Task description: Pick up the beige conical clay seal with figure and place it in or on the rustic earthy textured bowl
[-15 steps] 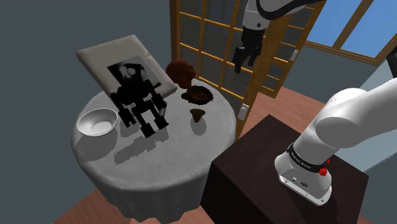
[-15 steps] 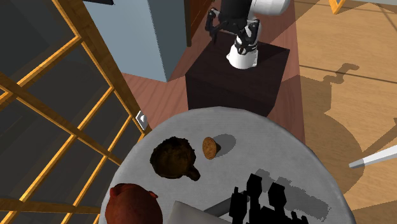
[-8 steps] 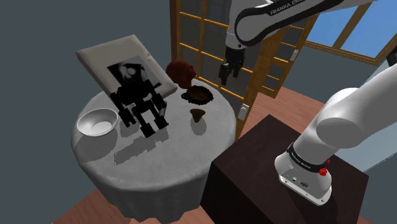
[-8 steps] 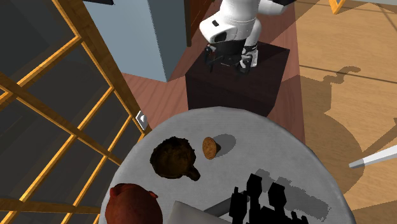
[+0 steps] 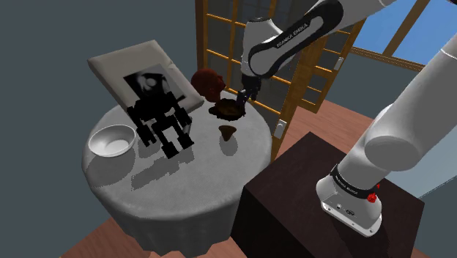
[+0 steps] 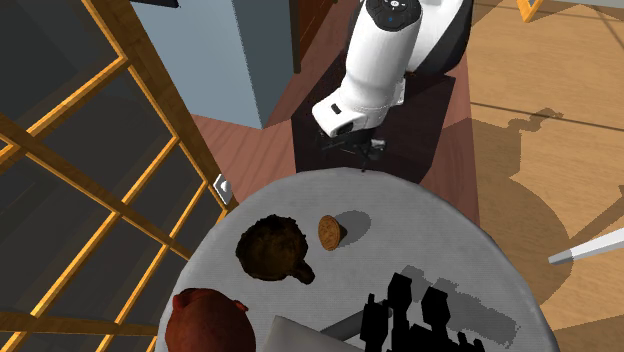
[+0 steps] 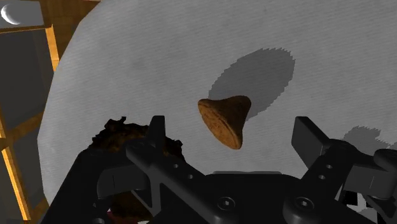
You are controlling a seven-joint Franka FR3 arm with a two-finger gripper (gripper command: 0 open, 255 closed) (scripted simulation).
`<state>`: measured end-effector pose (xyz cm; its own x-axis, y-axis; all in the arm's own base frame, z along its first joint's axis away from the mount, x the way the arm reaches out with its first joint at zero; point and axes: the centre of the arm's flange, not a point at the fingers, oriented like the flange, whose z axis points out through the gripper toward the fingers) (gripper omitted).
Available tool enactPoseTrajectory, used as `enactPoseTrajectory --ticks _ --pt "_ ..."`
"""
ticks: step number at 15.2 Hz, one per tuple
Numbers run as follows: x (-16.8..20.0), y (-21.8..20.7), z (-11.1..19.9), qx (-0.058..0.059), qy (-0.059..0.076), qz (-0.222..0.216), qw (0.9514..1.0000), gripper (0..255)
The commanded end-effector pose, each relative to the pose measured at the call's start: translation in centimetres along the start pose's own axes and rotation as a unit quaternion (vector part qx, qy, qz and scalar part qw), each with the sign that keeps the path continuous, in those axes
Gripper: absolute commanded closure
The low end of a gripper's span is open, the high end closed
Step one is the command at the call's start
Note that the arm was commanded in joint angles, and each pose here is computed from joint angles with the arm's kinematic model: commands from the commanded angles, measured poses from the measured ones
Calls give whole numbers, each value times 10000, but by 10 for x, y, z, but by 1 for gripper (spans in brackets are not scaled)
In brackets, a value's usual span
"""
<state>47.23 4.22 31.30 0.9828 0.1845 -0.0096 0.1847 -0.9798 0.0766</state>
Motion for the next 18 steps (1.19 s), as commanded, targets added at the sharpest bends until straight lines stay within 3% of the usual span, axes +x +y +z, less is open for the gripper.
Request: enactPoseTrajectory --ticks 1,12,18 --pt "16 -4 24 -27 29 -132 9999 0" --pt "92 -35 140 -189 144 -821 9963 0" --pt "93 -34 172 -189 144 -821 9963 0"
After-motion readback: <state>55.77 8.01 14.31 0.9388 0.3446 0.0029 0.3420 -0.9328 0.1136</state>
